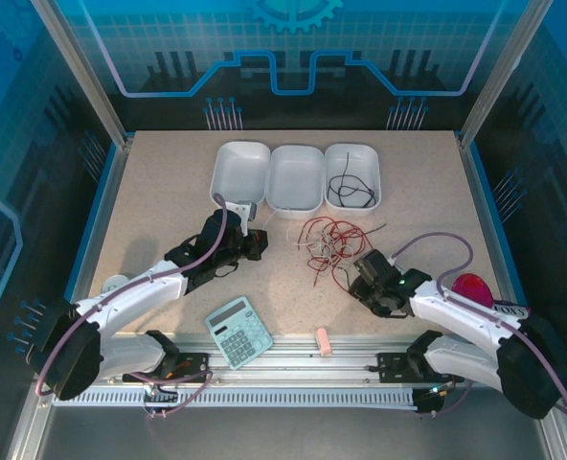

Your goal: Untangle the cables

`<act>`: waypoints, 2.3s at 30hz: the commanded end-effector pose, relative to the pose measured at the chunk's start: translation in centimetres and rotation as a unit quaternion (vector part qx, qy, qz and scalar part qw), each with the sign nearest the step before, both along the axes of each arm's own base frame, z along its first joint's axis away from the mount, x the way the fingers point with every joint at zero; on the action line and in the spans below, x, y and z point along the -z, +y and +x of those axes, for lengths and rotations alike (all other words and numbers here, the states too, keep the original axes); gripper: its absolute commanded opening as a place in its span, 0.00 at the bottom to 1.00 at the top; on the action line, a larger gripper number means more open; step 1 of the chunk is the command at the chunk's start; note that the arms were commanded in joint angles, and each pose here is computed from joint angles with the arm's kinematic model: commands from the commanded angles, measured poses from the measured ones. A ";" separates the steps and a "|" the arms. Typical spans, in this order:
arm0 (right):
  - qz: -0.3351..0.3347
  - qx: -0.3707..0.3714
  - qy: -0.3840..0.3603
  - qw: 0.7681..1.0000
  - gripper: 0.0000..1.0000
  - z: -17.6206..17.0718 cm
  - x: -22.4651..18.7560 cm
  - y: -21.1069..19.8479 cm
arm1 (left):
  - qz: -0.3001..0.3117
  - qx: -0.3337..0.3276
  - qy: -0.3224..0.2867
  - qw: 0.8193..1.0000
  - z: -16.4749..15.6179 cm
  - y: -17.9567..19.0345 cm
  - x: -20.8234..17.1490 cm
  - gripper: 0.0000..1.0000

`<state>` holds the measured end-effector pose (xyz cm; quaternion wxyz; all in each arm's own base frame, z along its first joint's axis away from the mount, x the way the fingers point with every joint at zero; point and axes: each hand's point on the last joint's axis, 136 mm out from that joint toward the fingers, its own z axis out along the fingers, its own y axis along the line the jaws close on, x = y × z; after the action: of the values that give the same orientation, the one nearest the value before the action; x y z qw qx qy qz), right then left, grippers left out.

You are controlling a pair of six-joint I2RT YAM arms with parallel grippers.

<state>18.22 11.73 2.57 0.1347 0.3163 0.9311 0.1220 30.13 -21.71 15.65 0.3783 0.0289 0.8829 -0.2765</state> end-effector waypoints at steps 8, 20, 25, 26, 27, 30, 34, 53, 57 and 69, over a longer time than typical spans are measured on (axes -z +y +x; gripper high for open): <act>-0.002 -0.014 -0.015 1.000 0.21 1.6 -0.4 1.1 | 0.000 0.005 0.010 1.000 -0.3 -0.3 0.9 0.00; -0.103 -0.049 -0.067 0.991 0.00 3.0 -6.0 -1.7 | 0.026 -0.012 0.019 0.999 -0.3 0.7 2.1 0.00; -0.156 -0.080 -0.115 0.978 0.00 4.5 -10.3 -2.3 | 0.036 -0.020 0.023 0.999 -0.4 1.2 2.7 0.00; -0.165 -0.087 -0.126 0.974 0.00 4.8 -11.3 -2.3 | 0.038 -0.021 0.023 0.999 -0.5 1.3 2.8 0.00; -0.173 -0.095 -0.140 0.970 0.00 5.0 -12.4 -2.4 | 0.039 -0.022 0.025 0.999 -0.5 1.4 3.0 0.00; -0.181 -0.118 -0.183 0.959 0.00 5.7 -15.7 -2.0 | 0.042 -0.018 0.027 0.999 -0.6 1.4 3.4 0.00; -0.172 -0.143 -0.231 0.947 0.00 6.0 -19.2 -1.4 | 0.046 -0.009 0.030 0.998 -0.9 1.3 4.0 0.02; -0.099 -0.215 -0.365 0.900 0.00 7.2 -30.0 2.4 | 0.055 -0.020 0.041 0.997 -0.1 1.1 5.6 0.03; -0.086 -0.230 -0.384 0.890 0.00 7.3 -32.1 3.3 | 0.065 -0.042 0.049 0.996 -0.1 1.9 6.2 0.03; -0.047 -0.262 -0.451 0.852 0.00 6.6 -38.5 4.7 | 0.082 -0.070 0.062 0.992 0.1 2.9 7.6 0.04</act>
<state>25.12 15.64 38.49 0.4941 -0.0142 0.8425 0.2144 30.27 -19.46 8.87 0.3378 -0.0067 0.9208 -0.1951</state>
